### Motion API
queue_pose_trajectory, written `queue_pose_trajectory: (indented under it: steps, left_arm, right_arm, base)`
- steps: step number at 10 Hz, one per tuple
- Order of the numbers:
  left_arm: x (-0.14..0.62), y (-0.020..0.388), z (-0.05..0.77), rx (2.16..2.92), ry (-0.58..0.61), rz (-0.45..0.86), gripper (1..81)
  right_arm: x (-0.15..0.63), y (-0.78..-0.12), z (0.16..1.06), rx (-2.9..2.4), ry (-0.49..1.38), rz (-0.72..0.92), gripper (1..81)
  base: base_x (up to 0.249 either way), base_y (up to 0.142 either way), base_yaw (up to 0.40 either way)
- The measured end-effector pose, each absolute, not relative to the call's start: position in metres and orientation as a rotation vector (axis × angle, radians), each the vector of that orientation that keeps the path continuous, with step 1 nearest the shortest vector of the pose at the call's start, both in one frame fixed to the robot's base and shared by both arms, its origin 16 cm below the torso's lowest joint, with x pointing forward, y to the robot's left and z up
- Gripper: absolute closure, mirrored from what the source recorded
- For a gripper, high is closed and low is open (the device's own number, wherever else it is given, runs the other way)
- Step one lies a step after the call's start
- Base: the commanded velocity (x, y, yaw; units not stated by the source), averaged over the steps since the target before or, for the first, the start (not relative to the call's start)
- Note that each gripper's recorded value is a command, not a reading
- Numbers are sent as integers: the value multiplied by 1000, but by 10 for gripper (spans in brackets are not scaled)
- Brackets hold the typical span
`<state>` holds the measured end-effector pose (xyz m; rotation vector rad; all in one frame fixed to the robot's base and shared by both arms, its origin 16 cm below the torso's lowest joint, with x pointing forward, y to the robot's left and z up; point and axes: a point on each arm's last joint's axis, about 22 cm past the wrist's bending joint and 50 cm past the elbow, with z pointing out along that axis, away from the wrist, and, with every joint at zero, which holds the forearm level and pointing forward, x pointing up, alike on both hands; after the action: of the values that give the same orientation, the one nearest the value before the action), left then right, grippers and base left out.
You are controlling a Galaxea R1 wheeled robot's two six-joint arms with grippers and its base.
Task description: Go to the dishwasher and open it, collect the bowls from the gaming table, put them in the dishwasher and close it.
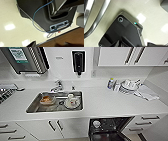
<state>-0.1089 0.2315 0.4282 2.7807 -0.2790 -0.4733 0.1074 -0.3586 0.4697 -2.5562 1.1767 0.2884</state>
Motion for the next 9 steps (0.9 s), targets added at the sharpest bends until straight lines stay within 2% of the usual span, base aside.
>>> queue_pose_trajectory:
  steps: [3, 5, 7, 9]
  left_arm:
    - [-86, 237, 419, 2800, -285, -428, 10]
    - [-54, 242, 409, 2803, -274, -319, 10]
    - [-32, 247, 399, 2815, -280, -274, 10]
    - [-18, 246, 391, 2817, -283, -246, 10]
  right_arm:
    - [100, -349, 448, -2583, 1192, 285, 10]
    - [90, -351, 434, -2611, 1211, 288, 10]
    - [82, -336, 427, -2591, 1226, 329, 10]
    - [101, -341, 420, -2520, 1371, 331, 10]
  base:
    - [0, 0, 0]
    - [0, 0, 0]
    - [0, 0, 0]
    - [0, 0, 0]
